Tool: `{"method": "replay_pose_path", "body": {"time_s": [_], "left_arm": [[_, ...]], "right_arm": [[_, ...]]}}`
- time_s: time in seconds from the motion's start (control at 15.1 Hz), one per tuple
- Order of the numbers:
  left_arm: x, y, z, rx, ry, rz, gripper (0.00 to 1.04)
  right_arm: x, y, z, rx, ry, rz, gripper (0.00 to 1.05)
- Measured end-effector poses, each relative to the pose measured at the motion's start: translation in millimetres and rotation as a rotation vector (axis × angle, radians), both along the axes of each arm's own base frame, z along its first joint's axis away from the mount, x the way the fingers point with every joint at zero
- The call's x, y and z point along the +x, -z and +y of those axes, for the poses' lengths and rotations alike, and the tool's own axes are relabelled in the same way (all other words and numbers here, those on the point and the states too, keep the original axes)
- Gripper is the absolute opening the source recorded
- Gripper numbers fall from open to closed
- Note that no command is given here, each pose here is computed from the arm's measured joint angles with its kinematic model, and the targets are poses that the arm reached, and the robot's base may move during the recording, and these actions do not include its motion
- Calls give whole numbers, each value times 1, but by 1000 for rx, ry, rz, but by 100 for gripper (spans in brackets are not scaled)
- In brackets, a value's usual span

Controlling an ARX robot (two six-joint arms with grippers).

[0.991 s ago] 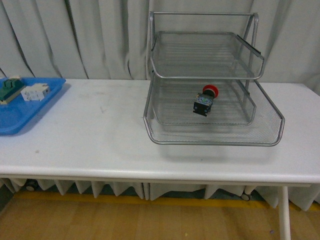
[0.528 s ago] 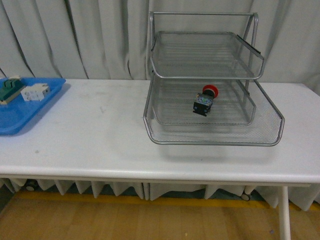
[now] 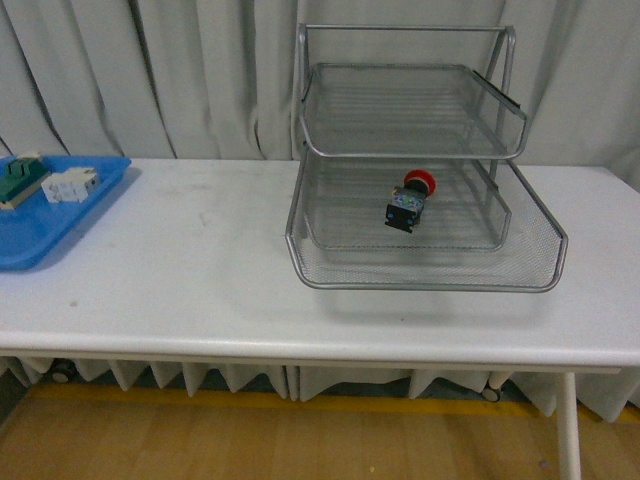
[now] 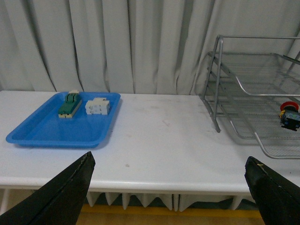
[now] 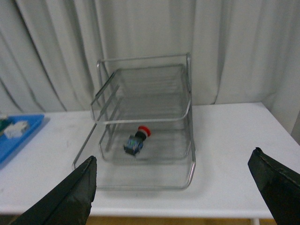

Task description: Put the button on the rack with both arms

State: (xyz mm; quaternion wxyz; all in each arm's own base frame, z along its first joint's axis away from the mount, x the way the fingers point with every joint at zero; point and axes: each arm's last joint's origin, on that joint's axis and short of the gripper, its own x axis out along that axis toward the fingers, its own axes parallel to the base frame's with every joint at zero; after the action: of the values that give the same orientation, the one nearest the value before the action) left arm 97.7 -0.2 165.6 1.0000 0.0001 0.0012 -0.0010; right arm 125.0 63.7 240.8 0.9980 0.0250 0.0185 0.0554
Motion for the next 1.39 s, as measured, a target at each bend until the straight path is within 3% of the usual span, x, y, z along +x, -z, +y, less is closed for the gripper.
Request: {"method": "replay_pose_path", "body": {"time_s": [0.13, 0.2, 0.33, 0.53, 0.79, 1.06, 1.39], "left_arm": [[0, 0, 0, 0, 0, 0, 98], [0, 0, 0, 0, 0, 0, 98], [0, 0, 0, 0, 0, 0, 98], [0, 0, 0, 0, 0, 0, 98], [0, 0, 0, 0, 0, 0, 98], [0, 0, 0, 0, 0, 0, 98], [0, 0, 0, 0, 0, 0, 98]], "right_arm": [[54, -26, -2, 78, 40, -6, 98], [87, -29, -5, 109, 54, 73, 98], [155, -13, -7, 166, 71, 272, 98], [208, 9, 15, 141, 20, 457, 98], [219, 42, 42, 71, -82, 668, 48], [211, 67, 65, -19, -195, 776, 1], [204, 115, 80, -152, -259, 893, 2]]}}
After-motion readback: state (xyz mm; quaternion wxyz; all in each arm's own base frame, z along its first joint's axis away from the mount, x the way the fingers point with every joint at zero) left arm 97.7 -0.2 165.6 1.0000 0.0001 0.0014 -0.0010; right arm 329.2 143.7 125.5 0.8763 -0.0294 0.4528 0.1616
